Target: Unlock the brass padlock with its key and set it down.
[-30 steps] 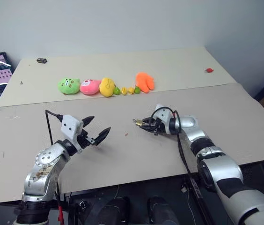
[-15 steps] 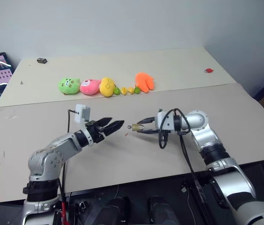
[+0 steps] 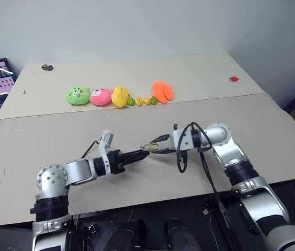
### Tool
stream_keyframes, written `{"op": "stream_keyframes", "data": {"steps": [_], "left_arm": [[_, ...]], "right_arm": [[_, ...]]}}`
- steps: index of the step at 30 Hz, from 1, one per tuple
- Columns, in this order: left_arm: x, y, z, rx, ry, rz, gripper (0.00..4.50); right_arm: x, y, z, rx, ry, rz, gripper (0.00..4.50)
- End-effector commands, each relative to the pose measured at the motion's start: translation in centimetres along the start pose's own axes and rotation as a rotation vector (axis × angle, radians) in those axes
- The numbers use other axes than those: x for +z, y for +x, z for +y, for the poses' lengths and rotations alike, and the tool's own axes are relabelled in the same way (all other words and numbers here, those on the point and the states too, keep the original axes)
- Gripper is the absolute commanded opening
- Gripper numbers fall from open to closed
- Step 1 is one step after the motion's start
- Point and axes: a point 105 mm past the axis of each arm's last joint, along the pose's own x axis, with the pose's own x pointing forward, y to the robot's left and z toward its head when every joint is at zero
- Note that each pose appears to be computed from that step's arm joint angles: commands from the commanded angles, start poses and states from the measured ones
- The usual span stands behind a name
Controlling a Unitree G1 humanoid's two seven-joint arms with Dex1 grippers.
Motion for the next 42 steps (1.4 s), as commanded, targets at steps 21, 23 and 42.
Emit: {"op": "stream_keyframes", "data": {"steps": [21, 23, 42], "left_arm": [[2.8, 0.8, 0.3, 0.003, -0.026, -0.103, 3.72], [2.7, 0.9, 0.1, -0.003, -0.021, -0.097, 2.78], [3.3, 1.3, 0.2, -0.013, -0.06, -0.133, 1.82]], "right_arm": [[1.6, -0.2, -1.4, -0.02, -0.088, -0.034, 0.95], [1.6, -0.1, -1.5, -0.022, -0.089, -0.034, 0.95], [1.7, 0.0, -1.4, -0.016, -0.089, -0.039, 0.95]]}}
